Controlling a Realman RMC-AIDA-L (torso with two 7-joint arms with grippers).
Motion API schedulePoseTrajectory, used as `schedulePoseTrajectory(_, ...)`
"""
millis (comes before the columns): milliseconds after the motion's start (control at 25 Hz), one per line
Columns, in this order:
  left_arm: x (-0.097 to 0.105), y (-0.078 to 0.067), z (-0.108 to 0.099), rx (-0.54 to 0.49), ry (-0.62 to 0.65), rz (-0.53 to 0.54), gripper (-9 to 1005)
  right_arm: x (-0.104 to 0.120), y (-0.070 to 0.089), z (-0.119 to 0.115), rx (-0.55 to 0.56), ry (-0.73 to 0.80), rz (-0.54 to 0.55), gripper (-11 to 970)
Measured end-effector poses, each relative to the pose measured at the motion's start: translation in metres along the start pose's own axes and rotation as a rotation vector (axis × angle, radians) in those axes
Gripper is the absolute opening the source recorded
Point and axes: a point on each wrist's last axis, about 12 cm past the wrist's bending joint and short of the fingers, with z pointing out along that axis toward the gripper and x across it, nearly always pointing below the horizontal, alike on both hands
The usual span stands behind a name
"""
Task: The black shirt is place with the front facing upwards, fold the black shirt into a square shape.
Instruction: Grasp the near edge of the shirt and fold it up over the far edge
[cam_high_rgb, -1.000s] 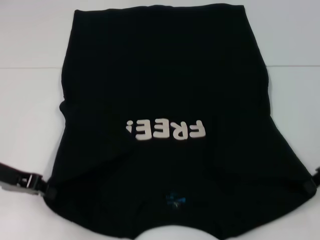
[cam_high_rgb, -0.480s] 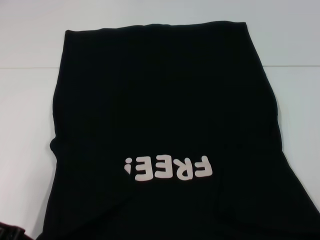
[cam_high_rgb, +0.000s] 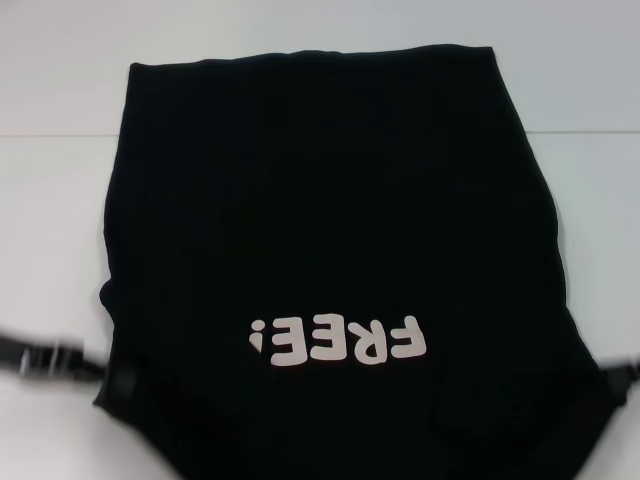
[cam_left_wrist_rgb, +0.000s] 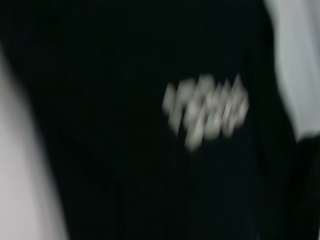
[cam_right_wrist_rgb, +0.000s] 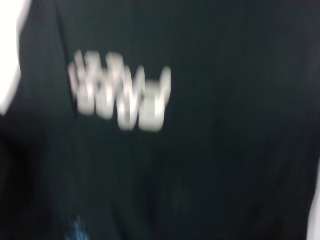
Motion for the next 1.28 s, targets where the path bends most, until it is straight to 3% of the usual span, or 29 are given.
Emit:
schedulePoseTrajectory(80,-0.015,-0.002,-0.008,0.013,-0.119,0.004,25,-0.009,-0.005,-0.01,-0.034,-0.127,0.043,91)
schedulePoseTrajectory(120,-0.028,0.0,-0.014,0.008,-0.239,-0.006,25,-0.014,-0.007,-0.014,-0.06,-0.195,0.062,92)
schedulePoseTrajectory(280,-0.045,0.006,-0.024,-0.015,-0.453,-0.036,26,-0.032,-0.009,-0.029,-0.154,-0.465,0.09,97)
schedulePoseTrajectory(400,-0.056,0.013,-0.024,-0.028,-0.613,-0.055,26,-0.044,-0.011,-0.025,-0.177,-0.639,0.117,101)
schedulePoseTrajectory(520,-0.064,0.021,-0.008,-0.054,-0.768,-0.062,27,-0.052,-0.014,-0.008,-0.161,-0.763,0.14,104)
schedulePoseTrajectory(840,-0.074,0.025,0.016,-0.13,-0.955,-0.053,27,-0.063,-0.013,0.04,-0.039,-1.025,0.146,114)
schedulePoseTrajectory(1280,-0.103,0.014,0.03,-0.238,-1.029,0.004,29,-0.077,-0.013,0.071,0.134,-1.001,0.113,128)
